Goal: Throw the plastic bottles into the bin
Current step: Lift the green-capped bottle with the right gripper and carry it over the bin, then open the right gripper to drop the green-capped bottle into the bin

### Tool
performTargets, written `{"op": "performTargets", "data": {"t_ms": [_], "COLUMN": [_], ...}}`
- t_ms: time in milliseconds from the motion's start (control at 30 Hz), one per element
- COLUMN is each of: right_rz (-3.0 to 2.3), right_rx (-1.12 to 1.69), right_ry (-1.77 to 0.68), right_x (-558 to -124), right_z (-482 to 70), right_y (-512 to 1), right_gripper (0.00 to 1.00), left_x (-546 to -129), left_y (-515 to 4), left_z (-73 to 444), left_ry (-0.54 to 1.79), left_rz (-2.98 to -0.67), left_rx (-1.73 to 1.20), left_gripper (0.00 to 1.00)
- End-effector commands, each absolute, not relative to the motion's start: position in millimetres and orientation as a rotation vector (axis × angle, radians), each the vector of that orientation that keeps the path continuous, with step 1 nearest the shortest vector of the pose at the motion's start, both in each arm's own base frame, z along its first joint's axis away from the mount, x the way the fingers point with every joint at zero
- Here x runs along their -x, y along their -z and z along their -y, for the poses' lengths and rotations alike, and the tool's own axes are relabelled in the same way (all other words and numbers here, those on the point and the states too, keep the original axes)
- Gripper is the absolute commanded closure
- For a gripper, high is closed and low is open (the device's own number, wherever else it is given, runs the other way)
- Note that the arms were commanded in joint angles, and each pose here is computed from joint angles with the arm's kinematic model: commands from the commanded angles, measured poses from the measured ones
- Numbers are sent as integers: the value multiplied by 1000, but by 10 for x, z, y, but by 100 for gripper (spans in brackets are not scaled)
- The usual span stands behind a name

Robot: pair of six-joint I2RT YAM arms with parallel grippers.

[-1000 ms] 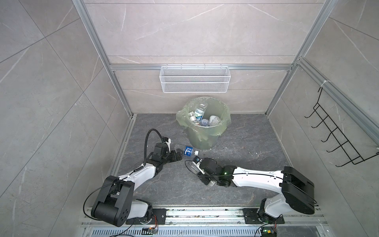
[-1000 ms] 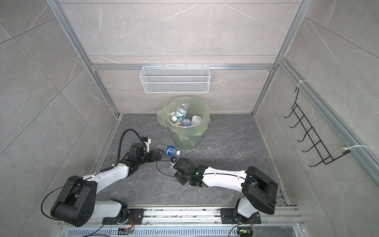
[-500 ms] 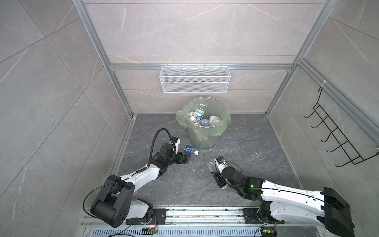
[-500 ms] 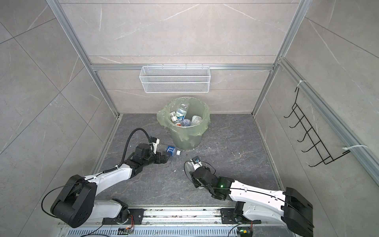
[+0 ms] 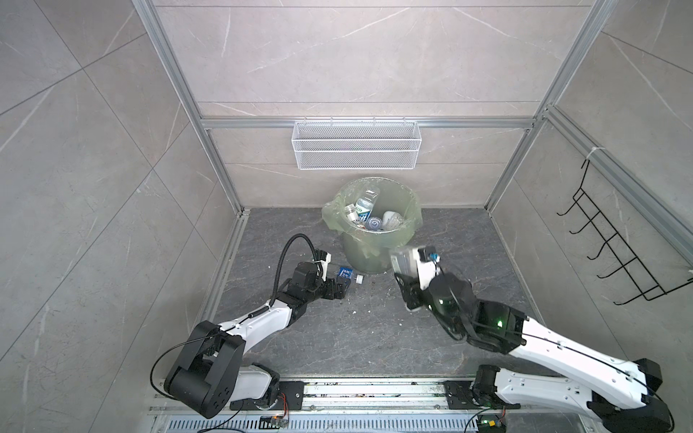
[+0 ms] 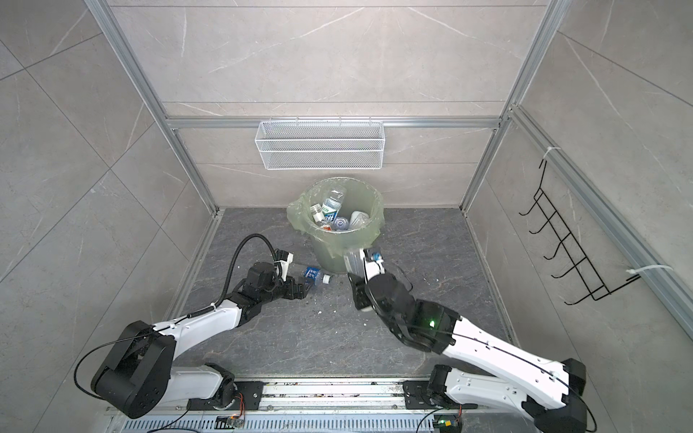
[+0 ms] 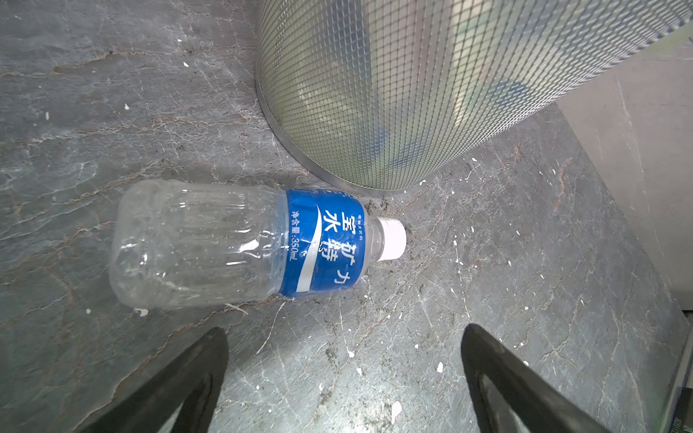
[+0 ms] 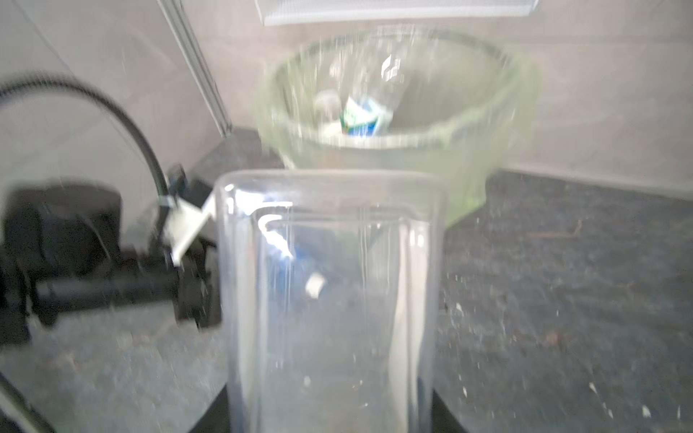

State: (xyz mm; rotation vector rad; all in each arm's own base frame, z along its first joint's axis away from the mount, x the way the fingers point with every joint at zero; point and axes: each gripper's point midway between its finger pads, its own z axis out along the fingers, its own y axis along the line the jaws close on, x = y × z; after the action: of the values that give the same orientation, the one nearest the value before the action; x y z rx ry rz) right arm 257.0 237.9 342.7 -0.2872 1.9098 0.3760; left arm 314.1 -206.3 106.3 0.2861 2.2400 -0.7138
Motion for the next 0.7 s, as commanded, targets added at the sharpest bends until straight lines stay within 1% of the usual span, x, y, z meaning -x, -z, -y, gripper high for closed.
{"op": "performTargets", "data": {"t_ms": [0,33,67,133,167,200,267,333,467,567,667], "right_rz": [-1891,-1877,-1871,-1914,-1930,-1951,-1940,-1936,-1893,-1853,-1881], "right_rx": [264,252,239,206,183,155,109,94,85,91,122], "right_ry": [-327,-338,-328,-293,-263,-224,-156,-169,-231,-273,-289], "right_x": [-3058,-3242,-3487,-3928,-4127,-4281,-4477,-4539,-4391,-4200,-4078], "right_z": [-2416,-2474,-2536,-2608,-2624,-2596,-2525,-2489,-2449,-2351,-2324], "right_y": [-3902,-4056,-4194,-4297,-4322,-4307,-4332,-4376,-4466,-4541,-4420], "right_gripper": [71,71,65,30,9,1,1,1,1,1,1], "left_x": [-3206,-3205,-3201,-3199,-3199,-3198,-3190,-3185,-3189,-3188,-3194], "left_y": [-1356,-1364,-1371,-1368,-1364,-1362,-1374,-1396,-1411,-1415,-1423], "left_z": [2164,2167,2172,2172,2168,2159,2155,2154,2151,2156,2151], "left_ry": [751,754,758,758,756,749,748,753,753,760,760], "left_rz": [-2139,-2136,-2135,-2136,-2138,-2141,-2140,-2134,-2133,-2134,-2133], "left_rx": [-333,-333,-335,-335,-334,-334,-332,-332,-326,-321,-314], "left_gripper": [1,1,1,1,1,2,1,1,1,1,1]}}
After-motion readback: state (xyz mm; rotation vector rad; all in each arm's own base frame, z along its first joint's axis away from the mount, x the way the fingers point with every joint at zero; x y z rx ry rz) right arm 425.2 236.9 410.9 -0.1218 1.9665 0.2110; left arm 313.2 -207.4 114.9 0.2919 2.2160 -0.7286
